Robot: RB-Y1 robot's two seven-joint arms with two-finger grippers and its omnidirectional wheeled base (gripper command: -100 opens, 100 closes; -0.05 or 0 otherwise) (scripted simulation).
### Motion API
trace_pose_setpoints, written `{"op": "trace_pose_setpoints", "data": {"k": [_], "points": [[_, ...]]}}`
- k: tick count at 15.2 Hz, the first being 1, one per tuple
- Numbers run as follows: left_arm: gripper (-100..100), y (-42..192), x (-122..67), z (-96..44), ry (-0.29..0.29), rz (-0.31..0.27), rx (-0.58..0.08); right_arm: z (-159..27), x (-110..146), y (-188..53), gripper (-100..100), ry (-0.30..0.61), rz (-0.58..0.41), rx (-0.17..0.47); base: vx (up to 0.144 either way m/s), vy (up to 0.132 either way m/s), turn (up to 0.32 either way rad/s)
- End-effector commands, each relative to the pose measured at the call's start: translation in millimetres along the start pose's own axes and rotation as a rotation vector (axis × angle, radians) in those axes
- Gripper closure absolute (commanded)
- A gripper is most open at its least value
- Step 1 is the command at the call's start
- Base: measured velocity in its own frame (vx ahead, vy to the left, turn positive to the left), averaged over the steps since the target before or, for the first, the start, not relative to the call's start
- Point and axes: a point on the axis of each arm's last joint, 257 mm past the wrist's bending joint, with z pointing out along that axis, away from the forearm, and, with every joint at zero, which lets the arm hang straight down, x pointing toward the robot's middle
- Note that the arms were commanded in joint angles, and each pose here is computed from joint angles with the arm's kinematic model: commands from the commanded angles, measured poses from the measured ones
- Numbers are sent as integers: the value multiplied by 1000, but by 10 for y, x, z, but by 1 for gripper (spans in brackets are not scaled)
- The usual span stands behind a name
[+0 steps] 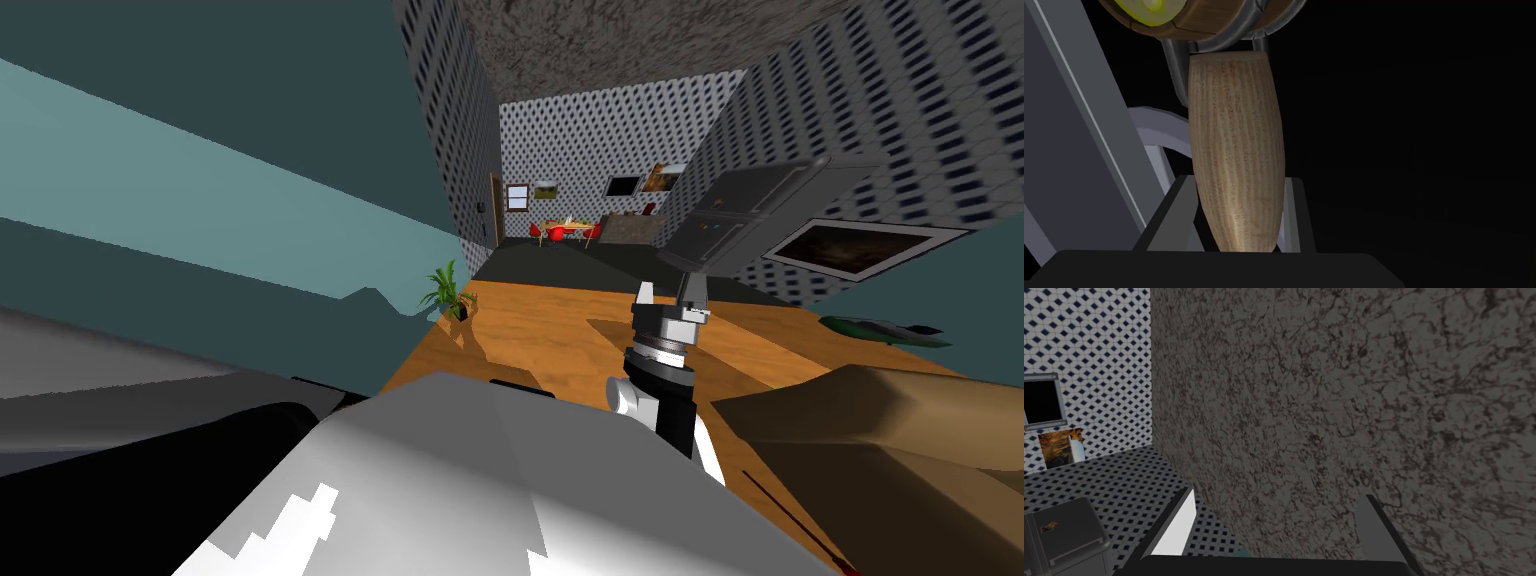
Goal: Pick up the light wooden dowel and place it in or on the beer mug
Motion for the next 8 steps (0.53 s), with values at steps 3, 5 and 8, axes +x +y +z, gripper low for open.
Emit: {"op": "trace_pose_setpoints", "data": {"k": [3,5,8], "points": [[100,70,-200,-186,-37,-69,-21,0,0,0,0,0,0,0,116,75,-143],[100,118,-295,-280,-57,-103,-29,0,0,0,0,0,0,0,117,105,-141],[100,184,-424,-413,-86,-152,-39,0,0,0,0,0,0,0,106,115,-140]]}}
